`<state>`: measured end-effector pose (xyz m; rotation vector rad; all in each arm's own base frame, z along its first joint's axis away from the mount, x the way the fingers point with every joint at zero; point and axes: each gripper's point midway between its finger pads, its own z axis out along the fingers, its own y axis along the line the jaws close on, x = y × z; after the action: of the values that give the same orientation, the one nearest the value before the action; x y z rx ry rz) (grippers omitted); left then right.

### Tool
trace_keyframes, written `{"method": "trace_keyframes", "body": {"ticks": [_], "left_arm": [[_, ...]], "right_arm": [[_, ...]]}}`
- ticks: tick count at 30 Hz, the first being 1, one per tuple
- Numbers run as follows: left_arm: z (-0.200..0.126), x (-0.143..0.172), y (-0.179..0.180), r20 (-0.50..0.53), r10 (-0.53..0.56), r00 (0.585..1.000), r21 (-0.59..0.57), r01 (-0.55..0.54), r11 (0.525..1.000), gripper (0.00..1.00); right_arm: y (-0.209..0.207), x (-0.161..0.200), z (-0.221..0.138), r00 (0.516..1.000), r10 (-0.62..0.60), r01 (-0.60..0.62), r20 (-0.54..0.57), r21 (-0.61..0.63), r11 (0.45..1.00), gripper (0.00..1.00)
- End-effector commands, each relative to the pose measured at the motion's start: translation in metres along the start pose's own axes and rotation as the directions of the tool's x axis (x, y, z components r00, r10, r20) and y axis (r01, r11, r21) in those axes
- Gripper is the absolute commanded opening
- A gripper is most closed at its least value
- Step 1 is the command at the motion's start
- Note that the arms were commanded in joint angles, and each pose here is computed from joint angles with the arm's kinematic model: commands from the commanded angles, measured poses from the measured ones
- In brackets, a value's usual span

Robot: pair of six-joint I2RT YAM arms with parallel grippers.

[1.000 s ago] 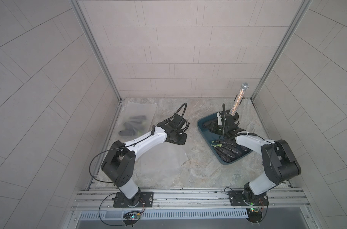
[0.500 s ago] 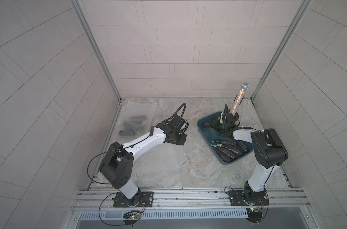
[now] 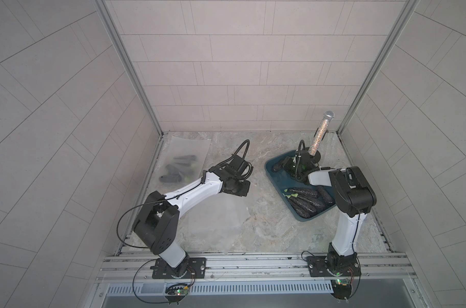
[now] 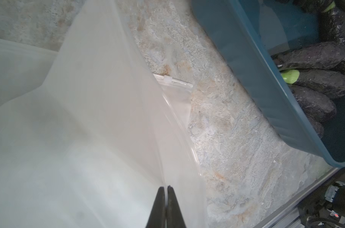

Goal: Place the eggplant in a zip-top bag and seal the zipper
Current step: Pick up the eggplant from the basket.

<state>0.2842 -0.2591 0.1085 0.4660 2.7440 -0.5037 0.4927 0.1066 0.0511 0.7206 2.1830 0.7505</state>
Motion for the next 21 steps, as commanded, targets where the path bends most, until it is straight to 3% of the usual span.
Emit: {"method": "trace_keyframes", "body": {"ticks": [1, 6, 21], "left_arm": [[-0.009, -0.001, -0.004, 0.028, 0.007, 1.0, 0.013, -0.008, 1.0, 0.0], [-0.009, -0.003, -0.005, 0.031, 0.009, 0.999, 0.013, -0.009, 1.0, 0.0], [-0.014, -0.007, -0.008, 0.047, -0.017, 0.999, 0.053, 0.014, 0.998, 0.0]], "right_arm": [[-0.002, -0.003, 0.007, 0.998, 0.056, -0.056, 0.007, -0.011, 0.998, 0.49], [-0.004, 0.002, 0.007, 0.998, 0.07, -0.07, -0.003, -0.015, 0.997, 0.35], [0.039, -0.015, -0.043, 0.998, -0.017, 0.023, 0.06, -0.113, 0.993, 0.25]]}}
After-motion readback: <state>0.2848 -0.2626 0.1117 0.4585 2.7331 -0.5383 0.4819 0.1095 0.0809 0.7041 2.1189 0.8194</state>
